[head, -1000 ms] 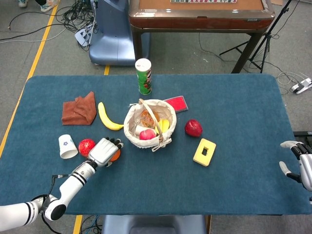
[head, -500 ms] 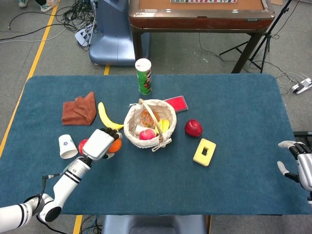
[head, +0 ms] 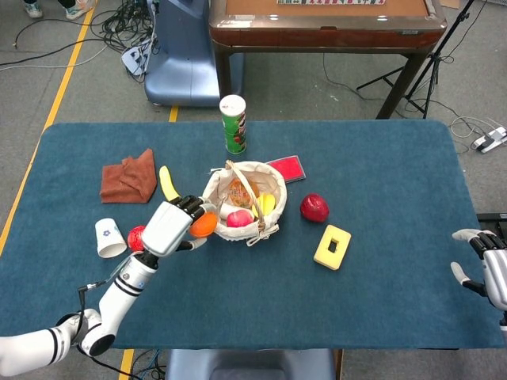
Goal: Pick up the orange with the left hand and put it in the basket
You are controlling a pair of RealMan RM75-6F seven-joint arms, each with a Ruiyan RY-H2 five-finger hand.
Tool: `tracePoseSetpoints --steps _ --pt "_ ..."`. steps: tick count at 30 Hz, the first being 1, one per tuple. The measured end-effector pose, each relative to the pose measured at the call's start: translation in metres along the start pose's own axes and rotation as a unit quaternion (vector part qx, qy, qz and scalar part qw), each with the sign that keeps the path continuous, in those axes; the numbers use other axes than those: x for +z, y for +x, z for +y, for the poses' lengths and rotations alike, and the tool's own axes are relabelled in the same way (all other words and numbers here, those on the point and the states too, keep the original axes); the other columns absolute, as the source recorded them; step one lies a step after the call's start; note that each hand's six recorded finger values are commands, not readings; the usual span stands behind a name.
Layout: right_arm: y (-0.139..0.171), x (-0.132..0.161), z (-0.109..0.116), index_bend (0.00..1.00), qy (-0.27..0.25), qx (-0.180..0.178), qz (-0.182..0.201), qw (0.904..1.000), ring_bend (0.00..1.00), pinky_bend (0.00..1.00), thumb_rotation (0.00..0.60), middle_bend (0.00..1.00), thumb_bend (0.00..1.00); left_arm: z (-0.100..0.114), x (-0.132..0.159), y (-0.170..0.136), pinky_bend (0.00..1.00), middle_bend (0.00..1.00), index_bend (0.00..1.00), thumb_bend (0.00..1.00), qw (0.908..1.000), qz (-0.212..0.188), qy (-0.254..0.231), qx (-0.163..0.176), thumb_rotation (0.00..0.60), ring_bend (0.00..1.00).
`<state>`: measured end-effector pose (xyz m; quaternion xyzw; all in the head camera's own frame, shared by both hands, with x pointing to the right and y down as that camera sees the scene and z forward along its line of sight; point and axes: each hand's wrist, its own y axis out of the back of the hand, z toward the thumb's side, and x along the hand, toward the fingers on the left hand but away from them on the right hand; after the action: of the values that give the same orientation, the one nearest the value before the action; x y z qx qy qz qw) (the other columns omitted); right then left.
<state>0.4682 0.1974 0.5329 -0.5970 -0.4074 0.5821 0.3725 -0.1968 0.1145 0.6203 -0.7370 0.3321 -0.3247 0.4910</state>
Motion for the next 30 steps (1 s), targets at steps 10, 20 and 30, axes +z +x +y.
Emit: tracePoseSetpoints --steps 10,20,30 --pt "0.001 -0.002 0.002 0.35 0.001 -0.001 -0.001 1.0000 0.33 0.40 0.600 0.33 0.29 -0.018 0.014 0.020 0.54 0.15 0.22 0.19 0.9993 -0.027 0.023 0.013 0.600 0.23" --pt "0.002 -0.003 0.001 0.35 0.000 0.000 -0.003 1.0000 0.33 0.40 0.600 0.33 0.29 -0.020 0.005 0.022 0.36 0.00 0.03 0.19 0.9991 -0.006 0.040 0.012 0.600 0.06" --pt "0.001 -0.005 0.001 0.35 0.001 0.001 -0.004 1.0000 0.33 0.40 0.600 0.33 0.29 -0.007 -0.030 -0.018 0.36 0.00 0.09 0.19 0.9937 0.068 0.078 -0.044 0.600 0.06"
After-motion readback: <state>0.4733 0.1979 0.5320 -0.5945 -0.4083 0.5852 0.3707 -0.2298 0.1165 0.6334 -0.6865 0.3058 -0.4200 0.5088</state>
